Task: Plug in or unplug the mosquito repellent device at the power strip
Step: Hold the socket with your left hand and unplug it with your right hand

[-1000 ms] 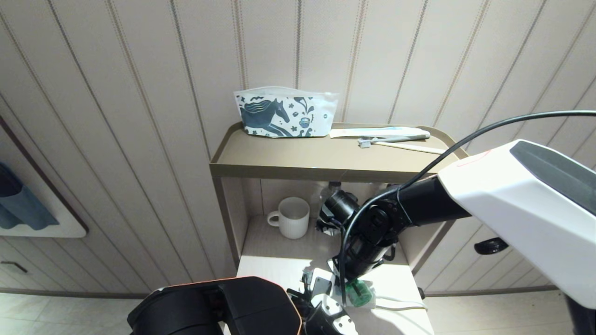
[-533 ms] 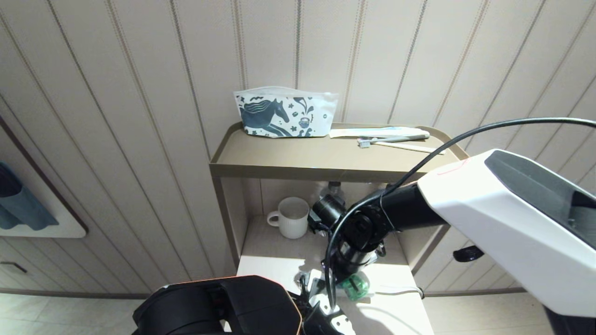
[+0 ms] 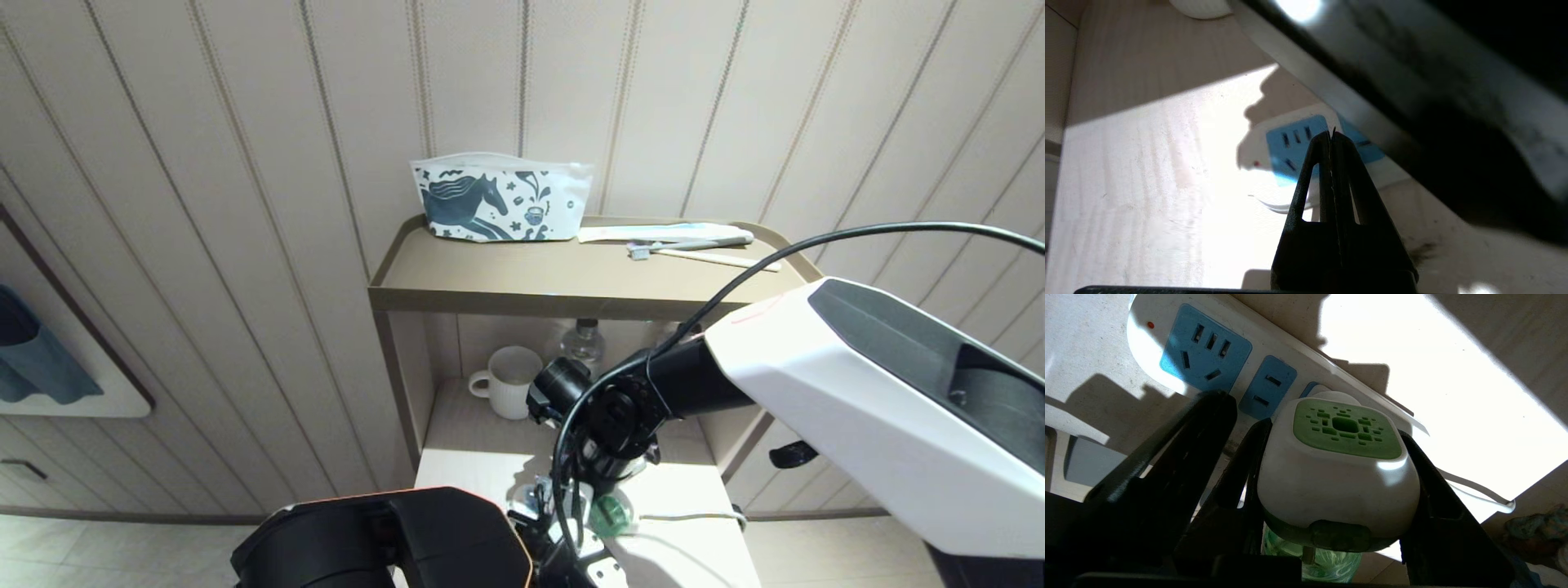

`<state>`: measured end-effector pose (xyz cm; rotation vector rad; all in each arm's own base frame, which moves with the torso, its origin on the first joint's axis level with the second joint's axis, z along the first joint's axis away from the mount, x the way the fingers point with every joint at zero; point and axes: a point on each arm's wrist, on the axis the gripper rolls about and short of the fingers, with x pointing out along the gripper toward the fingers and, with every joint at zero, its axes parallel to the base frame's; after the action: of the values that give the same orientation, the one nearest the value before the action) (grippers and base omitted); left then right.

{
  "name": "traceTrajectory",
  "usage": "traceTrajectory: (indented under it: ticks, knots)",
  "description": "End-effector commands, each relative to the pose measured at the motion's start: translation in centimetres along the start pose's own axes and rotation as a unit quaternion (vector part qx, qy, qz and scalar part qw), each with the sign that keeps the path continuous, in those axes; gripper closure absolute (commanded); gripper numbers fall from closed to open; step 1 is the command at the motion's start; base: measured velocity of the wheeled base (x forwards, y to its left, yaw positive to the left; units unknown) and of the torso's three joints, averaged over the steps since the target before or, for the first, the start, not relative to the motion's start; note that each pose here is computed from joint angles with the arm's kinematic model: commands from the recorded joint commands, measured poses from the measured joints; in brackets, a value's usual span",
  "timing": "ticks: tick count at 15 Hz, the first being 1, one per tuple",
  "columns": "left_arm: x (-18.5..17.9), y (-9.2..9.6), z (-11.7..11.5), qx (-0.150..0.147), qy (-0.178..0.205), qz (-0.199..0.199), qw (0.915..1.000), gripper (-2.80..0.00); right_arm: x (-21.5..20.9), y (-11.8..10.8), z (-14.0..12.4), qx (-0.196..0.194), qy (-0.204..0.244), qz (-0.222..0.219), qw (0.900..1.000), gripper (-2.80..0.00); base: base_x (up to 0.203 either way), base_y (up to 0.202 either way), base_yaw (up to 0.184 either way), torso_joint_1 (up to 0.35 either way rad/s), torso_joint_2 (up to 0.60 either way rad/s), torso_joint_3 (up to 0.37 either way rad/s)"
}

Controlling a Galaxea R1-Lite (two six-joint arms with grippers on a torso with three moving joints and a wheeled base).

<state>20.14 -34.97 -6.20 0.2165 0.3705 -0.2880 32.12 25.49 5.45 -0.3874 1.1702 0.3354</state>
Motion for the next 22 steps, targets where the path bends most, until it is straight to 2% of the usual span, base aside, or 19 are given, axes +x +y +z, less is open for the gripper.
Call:
traceTrajectory:
  ticks: [1, 6, 11, 15, 18, 22]
  knots:
    - [0.0, 0.5, 1.0, -0.014, -0.011, 0.008, 0.9998, 0.00, -0.1, -0.2, -0.1, 0.001, 0.002, -0.003, 1.000, 0.00, 0.000, 0.000, 0.000, 0.000, 0.00, 0.000]
    - [-0.5, 1.9, 1.5, -0.025, -0.017, 0.016, 0.9994, 0.00, -0.3, -1.5, 0.5, 0.018, -0.009, -0.006, 1.000, 0.00, 0.000, 0.000, 0.000, 0.000, 0.00, 0.000]
    - [-2.1, 0.7, 1.6, -0.038, -0.045, -0.017, 0.9981, 0.00, -0.1, -1.5, 1.0, 0.022, -0.013, -0.002, 1.000, 0.00, 0.000, 0.000, 0.000, 0.000, 0.00, 0.000]
    - [-4.1, -0.7, 0.4, -0.028, -0.052, -0.056, 0.9967, 0.00, 0.1, -1.6, 1.1, 0.023, -0.013, -0.001, 1.000, 0.00, 0.000, 0.000, 0.000, 0.000, 0.00, 0.000]
    - [-3.9, -0.7, -0.1, -0.024, -0.045, -0.056, 0.9971, 0.00, 0.0, -2.0, 1.2, 0.028, -0.015, -0.001, 0.999, 0.00, 0.000, 0.000, 0.000, 0.000, 0.00, 0.000]
    - [-2.8, 0.3, -1.4, -0.014, -0.027, -0.040, 0.9988, 0.00, 0.0, -2.4, 1.3, 0.034, -0.014, 0.006, 0.999, 0.00, 0.000, 0.000, 0.000, 0.000, 0.00, 0.000]
